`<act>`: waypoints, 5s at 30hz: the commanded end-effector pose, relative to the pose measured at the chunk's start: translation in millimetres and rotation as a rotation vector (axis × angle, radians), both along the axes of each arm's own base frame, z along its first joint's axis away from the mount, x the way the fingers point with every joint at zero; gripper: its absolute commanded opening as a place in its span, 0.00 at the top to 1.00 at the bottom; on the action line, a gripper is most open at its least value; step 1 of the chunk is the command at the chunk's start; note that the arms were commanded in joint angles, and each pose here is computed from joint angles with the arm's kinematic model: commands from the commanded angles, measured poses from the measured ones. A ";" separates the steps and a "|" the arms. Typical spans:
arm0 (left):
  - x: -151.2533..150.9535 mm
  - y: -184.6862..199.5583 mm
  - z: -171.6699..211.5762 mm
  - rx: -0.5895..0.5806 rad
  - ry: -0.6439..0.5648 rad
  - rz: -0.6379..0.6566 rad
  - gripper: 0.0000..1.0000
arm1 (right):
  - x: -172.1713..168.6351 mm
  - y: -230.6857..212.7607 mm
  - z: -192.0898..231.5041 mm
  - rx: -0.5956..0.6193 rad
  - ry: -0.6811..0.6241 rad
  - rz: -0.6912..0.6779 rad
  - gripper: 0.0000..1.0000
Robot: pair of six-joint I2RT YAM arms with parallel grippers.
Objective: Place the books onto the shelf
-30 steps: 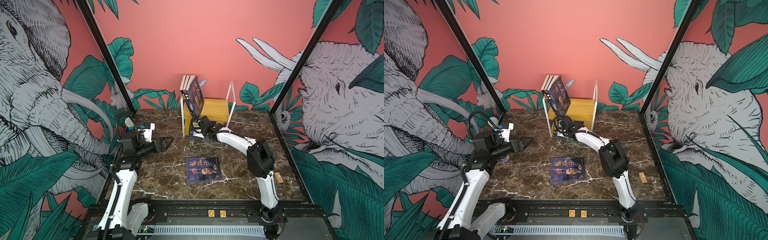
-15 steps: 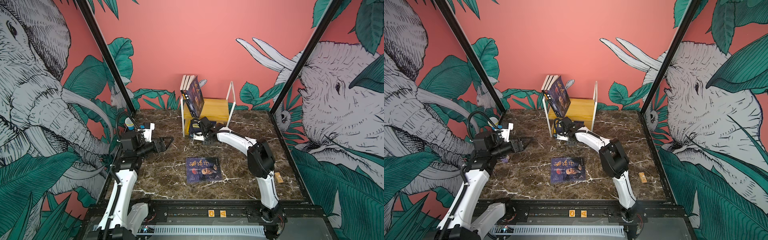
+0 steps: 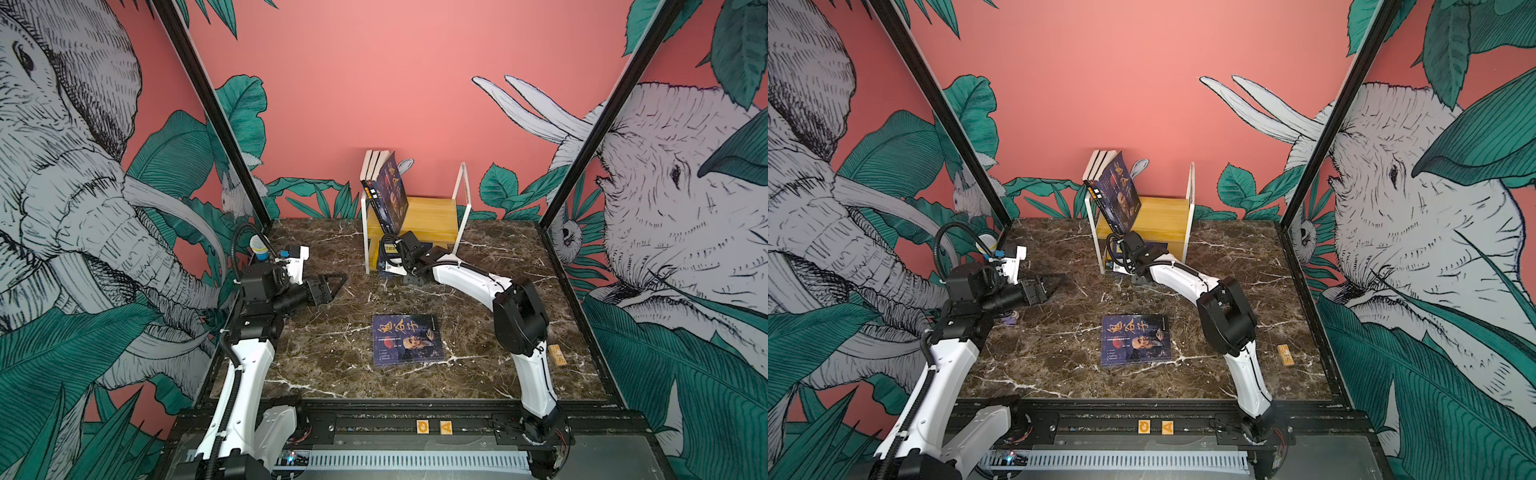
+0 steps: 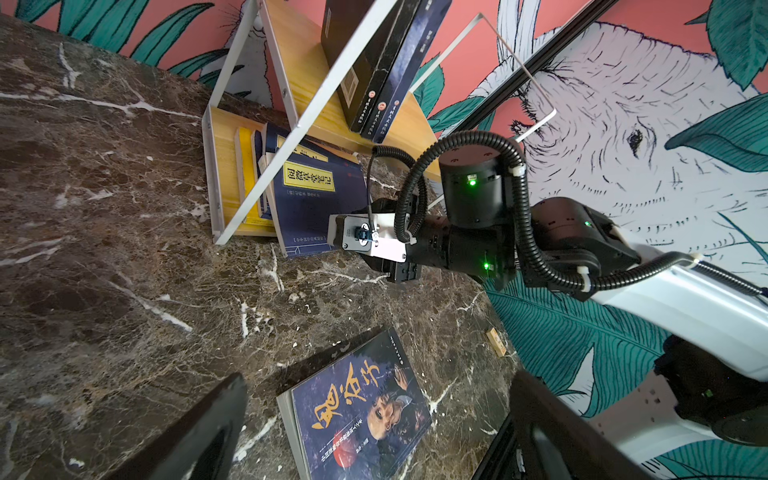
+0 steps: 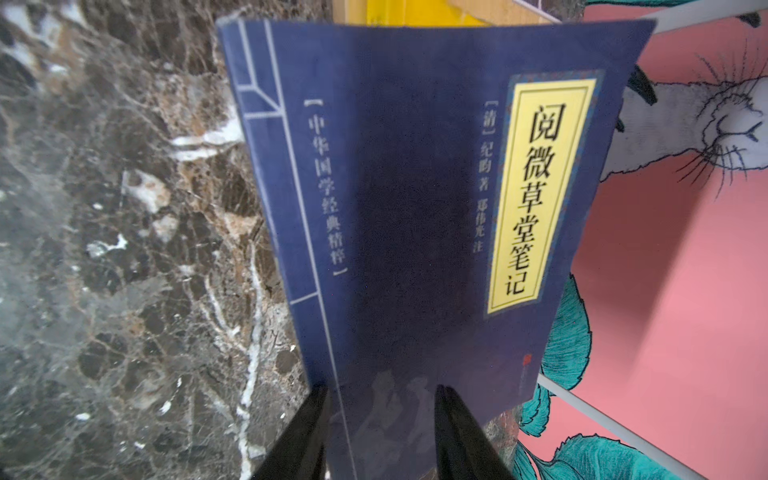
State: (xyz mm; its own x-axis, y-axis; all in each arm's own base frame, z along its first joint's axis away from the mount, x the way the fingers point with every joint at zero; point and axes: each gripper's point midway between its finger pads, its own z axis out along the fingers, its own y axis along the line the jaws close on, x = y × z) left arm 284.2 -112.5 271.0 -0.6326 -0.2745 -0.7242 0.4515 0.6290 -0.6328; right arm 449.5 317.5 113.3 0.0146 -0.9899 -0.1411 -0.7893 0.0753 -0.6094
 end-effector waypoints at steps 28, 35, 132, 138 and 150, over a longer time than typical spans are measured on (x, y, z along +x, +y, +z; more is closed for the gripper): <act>-0.2 2.0 2.6 0.009 -0.039 -0.004 0.01 | 5.2 64.8 -5.7 0.121 0.007 0.057 0.45; 0.5 2.2 1.6 0.007 -0.034 -0.002 0.01 | -2.3 68.7 -9.2 0.120 0.042 0.093 0.42; 6.2 6.5 -2.2 -0.001 -0.026 0.005 0.01 | 29.9 -41.6 -6.6 0.012 -0.018 -0.160 0.53; 5.6 5.8 -1.3 -0.003 -0.023 0.000 0.01 | 35.4 -39.3 -1.1 0.021 -0.039 -0.162 0.57; 5.3 6.3 -1.4 0.002 -0.021 0.004 0.01 | 30.5 -25.7 4.6 0.054 -0.023 -0.139 0.49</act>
State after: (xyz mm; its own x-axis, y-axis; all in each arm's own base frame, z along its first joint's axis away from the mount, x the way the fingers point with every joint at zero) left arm 291.0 -105.9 265.9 -0.6315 -0.2882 -0.7198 0.4387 0.6326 -0.6382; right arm 479.0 278.8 110.3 -0.1311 -0.9797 -0.1518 -0.7578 0.1978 -0.6218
